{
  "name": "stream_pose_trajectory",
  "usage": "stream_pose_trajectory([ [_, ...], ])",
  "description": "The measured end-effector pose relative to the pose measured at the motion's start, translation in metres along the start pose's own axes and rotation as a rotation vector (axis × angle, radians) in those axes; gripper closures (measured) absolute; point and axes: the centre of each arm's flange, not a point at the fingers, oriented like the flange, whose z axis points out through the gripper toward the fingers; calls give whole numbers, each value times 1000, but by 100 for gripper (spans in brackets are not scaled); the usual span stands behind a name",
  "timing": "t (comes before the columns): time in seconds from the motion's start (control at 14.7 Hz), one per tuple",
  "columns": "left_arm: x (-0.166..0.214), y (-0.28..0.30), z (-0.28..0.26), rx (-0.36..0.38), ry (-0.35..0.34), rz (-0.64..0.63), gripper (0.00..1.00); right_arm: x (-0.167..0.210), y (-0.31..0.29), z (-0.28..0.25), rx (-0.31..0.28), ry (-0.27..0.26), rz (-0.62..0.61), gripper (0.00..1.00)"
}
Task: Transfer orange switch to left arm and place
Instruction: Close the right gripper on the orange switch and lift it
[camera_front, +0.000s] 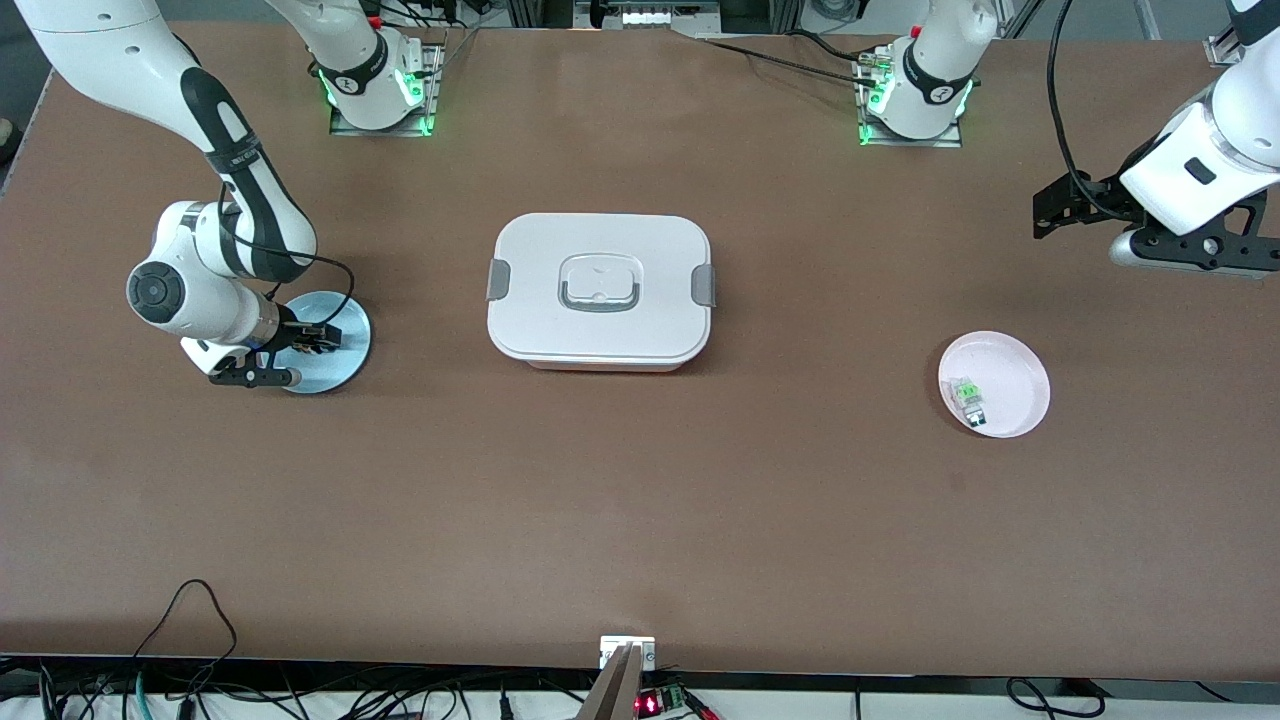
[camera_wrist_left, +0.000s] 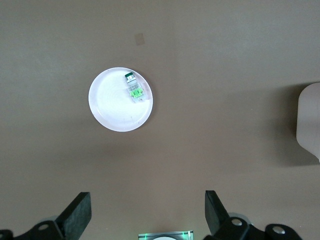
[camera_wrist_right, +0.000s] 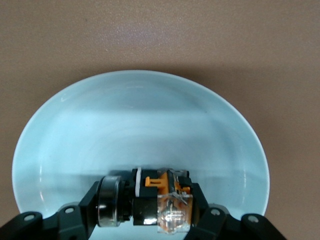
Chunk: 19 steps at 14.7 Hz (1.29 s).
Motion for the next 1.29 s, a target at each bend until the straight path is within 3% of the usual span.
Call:
stream_pose_trajectory([
  [0.61,0,0,0,0,0,0,0,8,0,-23,-2,23,-38,27],
  [0.82,0,0,0,0,0,0,0,17,-8,-71,23,22,-31,27],
  [1.29,0,0,0,0,0,0,0,17,-39,-176,40,80,-83,27],
])
